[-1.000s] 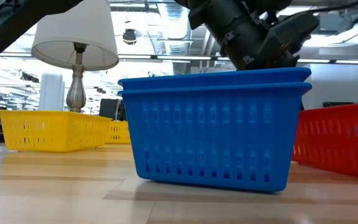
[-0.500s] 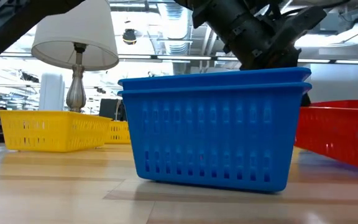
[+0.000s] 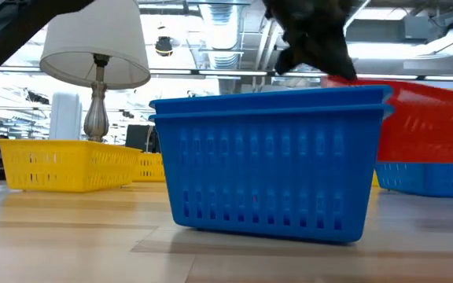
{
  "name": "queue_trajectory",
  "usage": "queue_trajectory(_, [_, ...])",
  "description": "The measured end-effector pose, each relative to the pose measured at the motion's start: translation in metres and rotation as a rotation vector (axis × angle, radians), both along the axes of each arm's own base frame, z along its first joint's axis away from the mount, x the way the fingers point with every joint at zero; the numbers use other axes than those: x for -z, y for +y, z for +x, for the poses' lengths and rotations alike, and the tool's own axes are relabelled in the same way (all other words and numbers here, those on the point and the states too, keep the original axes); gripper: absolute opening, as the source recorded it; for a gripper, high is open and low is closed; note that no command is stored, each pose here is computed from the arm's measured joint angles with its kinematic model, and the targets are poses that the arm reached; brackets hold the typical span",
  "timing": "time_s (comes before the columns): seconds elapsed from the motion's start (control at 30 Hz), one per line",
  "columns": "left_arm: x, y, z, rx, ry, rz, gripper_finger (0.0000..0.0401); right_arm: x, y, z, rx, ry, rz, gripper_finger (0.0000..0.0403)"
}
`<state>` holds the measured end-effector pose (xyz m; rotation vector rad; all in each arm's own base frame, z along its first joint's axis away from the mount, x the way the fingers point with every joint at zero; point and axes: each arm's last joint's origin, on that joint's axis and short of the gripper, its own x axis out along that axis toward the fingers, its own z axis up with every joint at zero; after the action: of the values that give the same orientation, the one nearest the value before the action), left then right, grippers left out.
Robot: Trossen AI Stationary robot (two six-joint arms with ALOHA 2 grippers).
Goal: Stack baskets by color
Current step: Stack the bottom red basket on top of the top red baskets
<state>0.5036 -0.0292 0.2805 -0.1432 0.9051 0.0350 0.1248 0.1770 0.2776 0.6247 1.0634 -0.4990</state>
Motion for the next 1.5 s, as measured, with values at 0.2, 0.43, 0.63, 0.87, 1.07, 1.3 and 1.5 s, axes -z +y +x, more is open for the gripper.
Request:
queue_trajectory(0.2, [-0.046, 0.031, -0.023, -0.015, -0.054, 0.047, 0.0, 0.001, -0.001, 0.0, -0.003, 0.005, -0.009, 0.0175])
queue_trajectory(0.43, [-0.077, 0.078, -0.042, -0.051, -0.128, 0.082, 0.0, 0.001, -0.001, 0.0, -0.002, 0.006, -0.01, 0.0175])
queue_trajectory(0.63, [-0.082, 0.109, -0.052, 0.072, -0.136, 0.036, 0.0, 0.001, -0.001, 0.0, -0.002, 0.006, -0.011, 0.0175])
queue_trajectory(0.87, [-0.076, 0.142, -0.066, 0.114, -0.076, -0.017, 0.0, 0.001, -0.001, 0.0, -0.001, 0.003, -0.008, 0.0175])
queue_trajectory(1.07, [-0.068, 0.147, -0.072, 0.189, -0.015, -0.024, 0.0, 0.001, -0.001, 0.0, -0.001, 0.001, -0.01, 0.0175])
queue_trajectory(1.3, [-0.044, 0.142, -0.062, 0.278, -0.038, -0.148, 0.0, 0.001, -0.001, 0.0, -0.001, 0.001, -0.01, 0.0175])
queue_trajectory(1.5, [-0.047, 0.133, -0.059, 0.344, -0.085, -0.218, 0.0, 0.001, -0.001, 0.0, -0.001, 0.002, -0.011, 0.0175])
